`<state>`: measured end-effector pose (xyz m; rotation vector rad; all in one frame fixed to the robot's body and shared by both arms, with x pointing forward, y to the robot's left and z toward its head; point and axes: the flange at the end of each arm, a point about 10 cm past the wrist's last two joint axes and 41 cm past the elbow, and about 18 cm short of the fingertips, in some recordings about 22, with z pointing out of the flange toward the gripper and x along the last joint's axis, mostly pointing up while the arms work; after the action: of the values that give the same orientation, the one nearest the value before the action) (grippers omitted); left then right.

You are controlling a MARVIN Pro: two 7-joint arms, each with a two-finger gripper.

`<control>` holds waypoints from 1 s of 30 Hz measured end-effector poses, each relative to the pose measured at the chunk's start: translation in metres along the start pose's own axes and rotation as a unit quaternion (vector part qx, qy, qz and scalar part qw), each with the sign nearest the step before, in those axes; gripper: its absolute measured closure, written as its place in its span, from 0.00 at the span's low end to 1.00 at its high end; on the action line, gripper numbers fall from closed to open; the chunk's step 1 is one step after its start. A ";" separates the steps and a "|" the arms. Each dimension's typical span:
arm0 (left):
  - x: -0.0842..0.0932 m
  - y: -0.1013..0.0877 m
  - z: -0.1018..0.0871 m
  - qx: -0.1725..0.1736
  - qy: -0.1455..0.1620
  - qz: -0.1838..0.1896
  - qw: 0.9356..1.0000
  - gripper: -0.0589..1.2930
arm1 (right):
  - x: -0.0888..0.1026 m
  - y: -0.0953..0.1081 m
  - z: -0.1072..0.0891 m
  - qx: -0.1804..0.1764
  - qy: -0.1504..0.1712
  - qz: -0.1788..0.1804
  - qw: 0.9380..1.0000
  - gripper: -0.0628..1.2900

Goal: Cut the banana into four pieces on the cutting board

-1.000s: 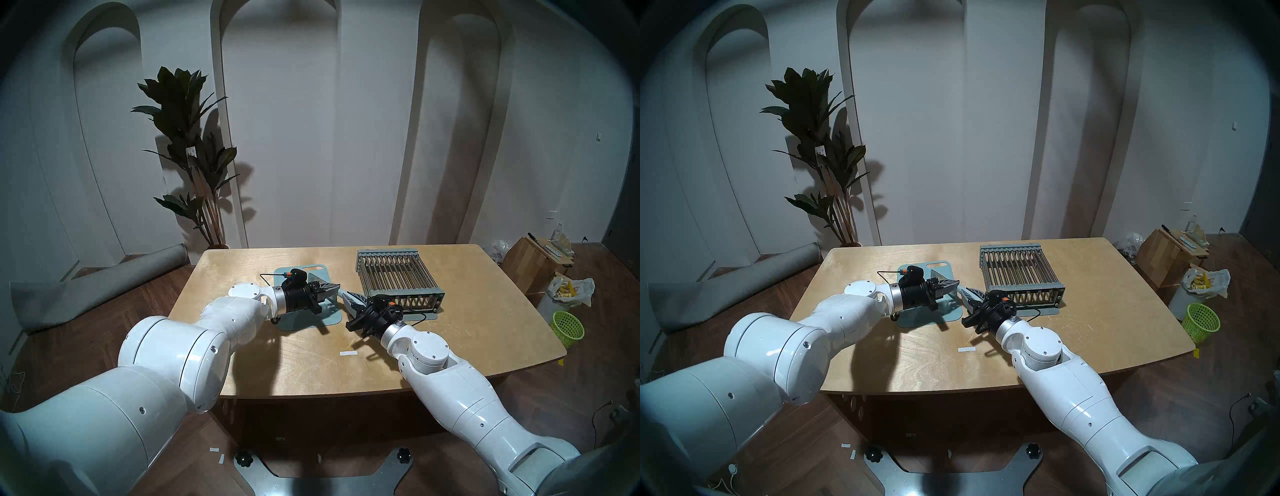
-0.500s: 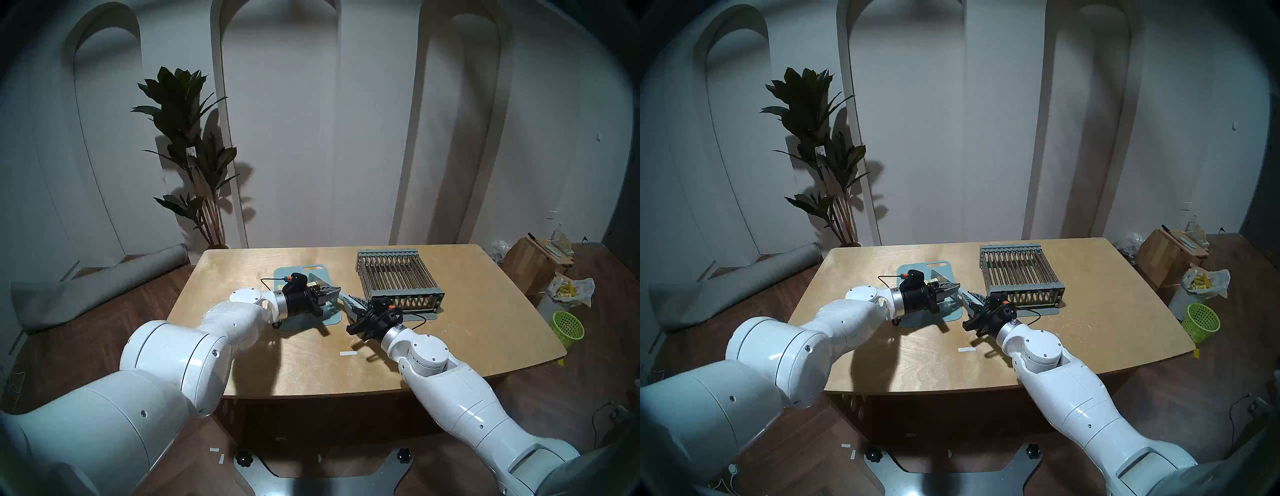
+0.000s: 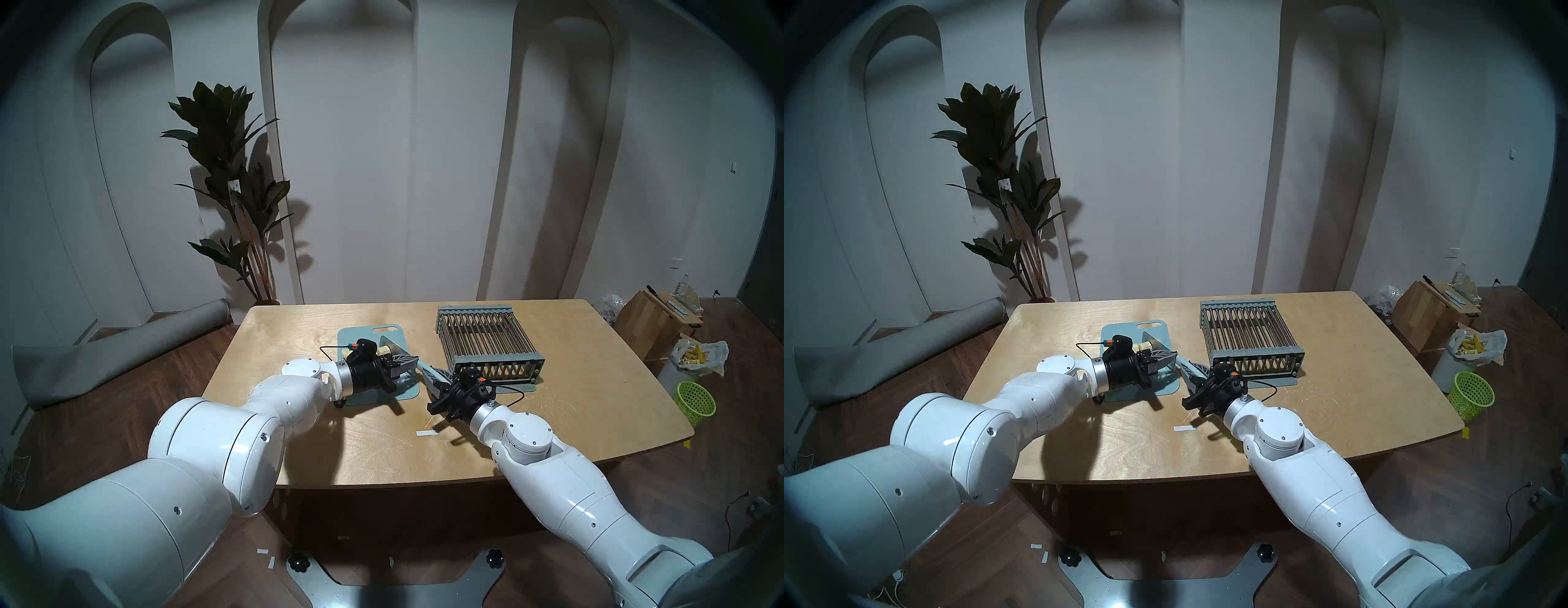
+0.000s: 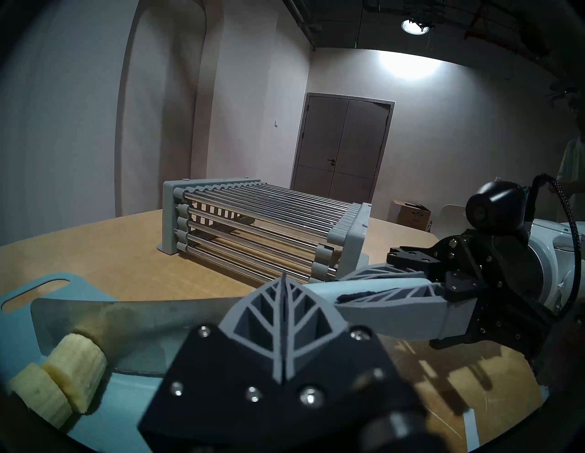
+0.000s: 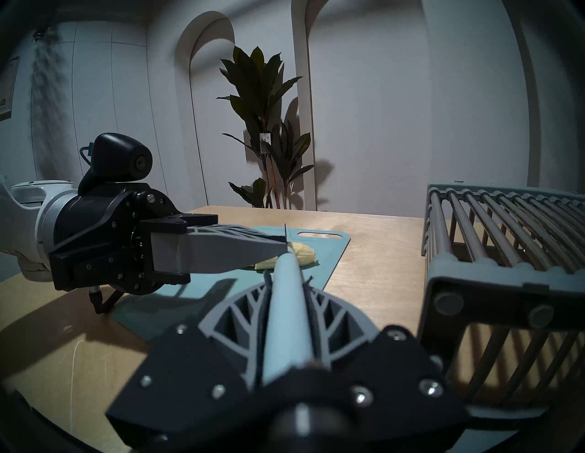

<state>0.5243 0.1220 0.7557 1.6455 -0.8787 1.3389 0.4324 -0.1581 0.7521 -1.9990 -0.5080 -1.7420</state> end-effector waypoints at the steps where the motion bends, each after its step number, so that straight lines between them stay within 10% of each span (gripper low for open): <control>1: 0.000 0.000 -0.001 0.000 -0.001 0.000 1.000 0.98 | 0.000 0.000 0.000 -0.001 0.001 0.001 1.000 0.77; 30: -0.007 -0.008 -0.022 0.010 -0.001 -0.018 1.000 0.98 | 0.021 0.013 0.008 -0.057 0.018 0.117 0.991 0.77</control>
<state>0.5211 0.1459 0.7500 1.6701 -0.8359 1.3248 0.4491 -0.1651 0.7707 -2.0091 -0.1583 -1.6905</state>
